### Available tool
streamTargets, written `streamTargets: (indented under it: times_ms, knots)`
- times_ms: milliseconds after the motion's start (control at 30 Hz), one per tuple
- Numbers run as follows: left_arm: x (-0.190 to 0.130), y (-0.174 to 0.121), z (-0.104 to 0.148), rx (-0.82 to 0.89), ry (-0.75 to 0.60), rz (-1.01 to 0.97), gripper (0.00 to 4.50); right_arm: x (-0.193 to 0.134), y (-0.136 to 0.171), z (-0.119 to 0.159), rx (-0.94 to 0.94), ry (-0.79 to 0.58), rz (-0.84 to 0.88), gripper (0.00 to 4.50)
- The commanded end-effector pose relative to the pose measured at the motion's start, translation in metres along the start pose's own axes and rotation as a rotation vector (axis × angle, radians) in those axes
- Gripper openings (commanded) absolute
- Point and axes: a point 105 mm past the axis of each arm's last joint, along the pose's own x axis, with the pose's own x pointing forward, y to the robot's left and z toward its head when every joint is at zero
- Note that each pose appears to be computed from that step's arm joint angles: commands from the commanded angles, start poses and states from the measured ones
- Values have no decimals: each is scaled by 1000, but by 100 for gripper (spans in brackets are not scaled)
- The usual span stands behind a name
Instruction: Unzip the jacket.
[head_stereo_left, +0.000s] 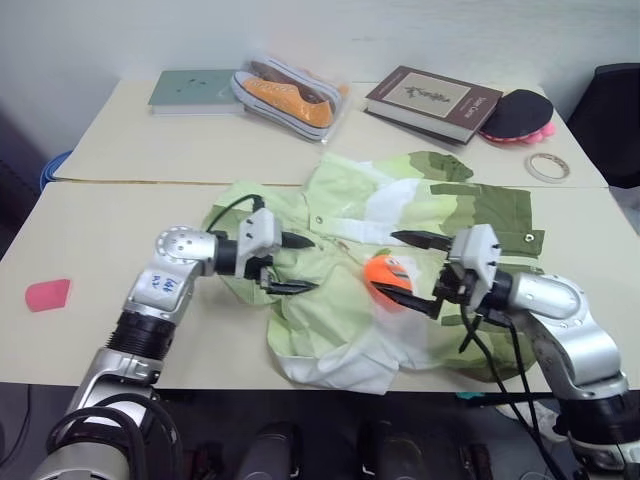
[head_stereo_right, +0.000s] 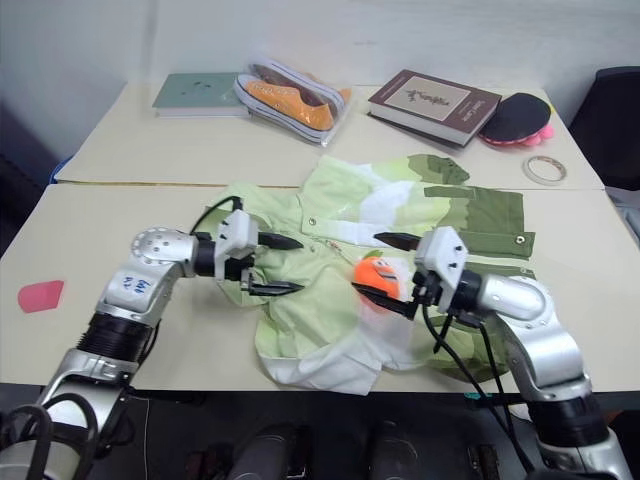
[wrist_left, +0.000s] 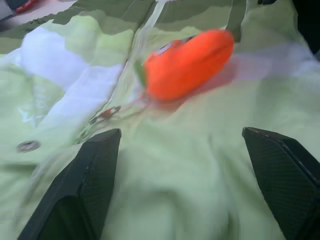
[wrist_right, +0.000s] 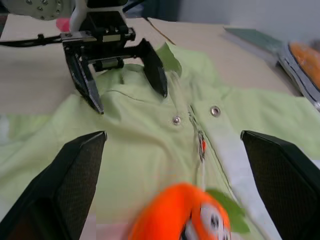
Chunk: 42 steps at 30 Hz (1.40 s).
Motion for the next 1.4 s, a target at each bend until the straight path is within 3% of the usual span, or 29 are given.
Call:
streamTargets:
  times_ms: [33, 267, 500, 600, 800, 900, 1000, 1100, 1233, 1400]
  knots:
    - [-15, 14, 8, 50, -7, 68, 408, 9, 3, -9, -46, 65, 65, 450]
    - [11, 30, 12, 105, -53, 102, 408, 15, -25, -39, 17, 292, -63, 450]
    - [35, 48, -4, 27, -25, 142, 408, 0, -15, -59, 132, 443, -64, 450]
    - [38, 50, -34, -32, 72, 169, 413, -7, -11, -66, 192, 467, -77, 391]
    - [36, 31, -75, -123, 207, 107, 413, -31, -30, -61, 206, 452, -189, 189]
    - [31, 22, -95, -197, 264, 105, 413, -68, -49, -67, 213, 500, -299, 94]
    - [25, 15, -111, -265, 305, 118, 413, -121, -68, -75, 238, 572, -441, 35]
    - [21, 11, -120, -310, 330, 136, 413, -165, -76, -84, 274, 633, -543, 30]
    - [16, 5, -131, -359, 350, 159, 413, -258, -94, -100, 283, 752, -818, 30]
    - [7, 7, -139, -383, 381, 218, 413, -341, -112, -92, 228, 786, -1162, 30]
